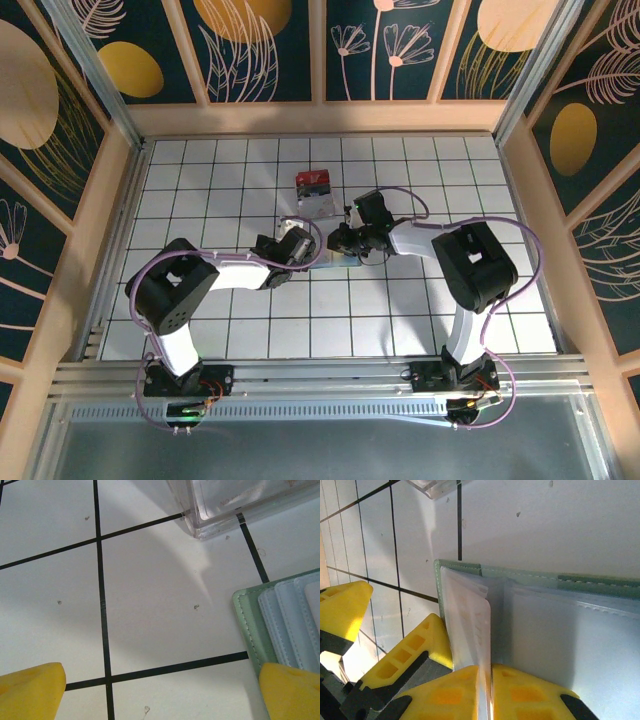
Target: Take the credit cards out of the card holder
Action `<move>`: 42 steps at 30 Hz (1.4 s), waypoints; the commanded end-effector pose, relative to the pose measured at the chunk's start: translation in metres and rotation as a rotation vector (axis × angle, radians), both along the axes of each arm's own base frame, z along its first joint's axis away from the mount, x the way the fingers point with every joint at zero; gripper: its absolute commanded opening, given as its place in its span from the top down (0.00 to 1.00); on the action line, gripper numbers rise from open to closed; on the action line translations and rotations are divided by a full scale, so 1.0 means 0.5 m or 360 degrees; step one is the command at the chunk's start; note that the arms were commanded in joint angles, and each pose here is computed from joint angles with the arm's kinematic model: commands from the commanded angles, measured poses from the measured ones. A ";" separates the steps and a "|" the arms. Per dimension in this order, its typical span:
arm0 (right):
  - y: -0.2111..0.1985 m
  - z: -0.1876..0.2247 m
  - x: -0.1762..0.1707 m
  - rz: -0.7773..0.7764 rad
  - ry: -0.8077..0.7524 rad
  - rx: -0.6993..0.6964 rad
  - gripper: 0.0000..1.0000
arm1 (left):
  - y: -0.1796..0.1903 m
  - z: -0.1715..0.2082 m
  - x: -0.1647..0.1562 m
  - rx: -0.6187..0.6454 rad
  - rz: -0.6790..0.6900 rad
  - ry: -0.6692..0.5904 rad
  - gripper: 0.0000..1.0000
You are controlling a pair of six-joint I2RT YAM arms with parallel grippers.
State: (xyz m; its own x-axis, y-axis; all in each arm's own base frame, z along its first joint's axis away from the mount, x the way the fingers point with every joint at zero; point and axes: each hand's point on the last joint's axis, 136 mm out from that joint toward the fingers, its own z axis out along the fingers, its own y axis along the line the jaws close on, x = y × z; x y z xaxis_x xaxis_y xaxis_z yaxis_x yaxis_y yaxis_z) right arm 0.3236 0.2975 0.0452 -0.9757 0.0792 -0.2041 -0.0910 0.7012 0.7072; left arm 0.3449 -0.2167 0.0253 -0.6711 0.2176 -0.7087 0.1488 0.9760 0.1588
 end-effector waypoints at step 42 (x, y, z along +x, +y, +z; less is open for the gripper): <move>-0.026 0.054 0.003 -0.0028 -0.0048 0.0207 0.91 | 0.036 -0.043 -0.032 0.0145 0.0056 0.0170 0.01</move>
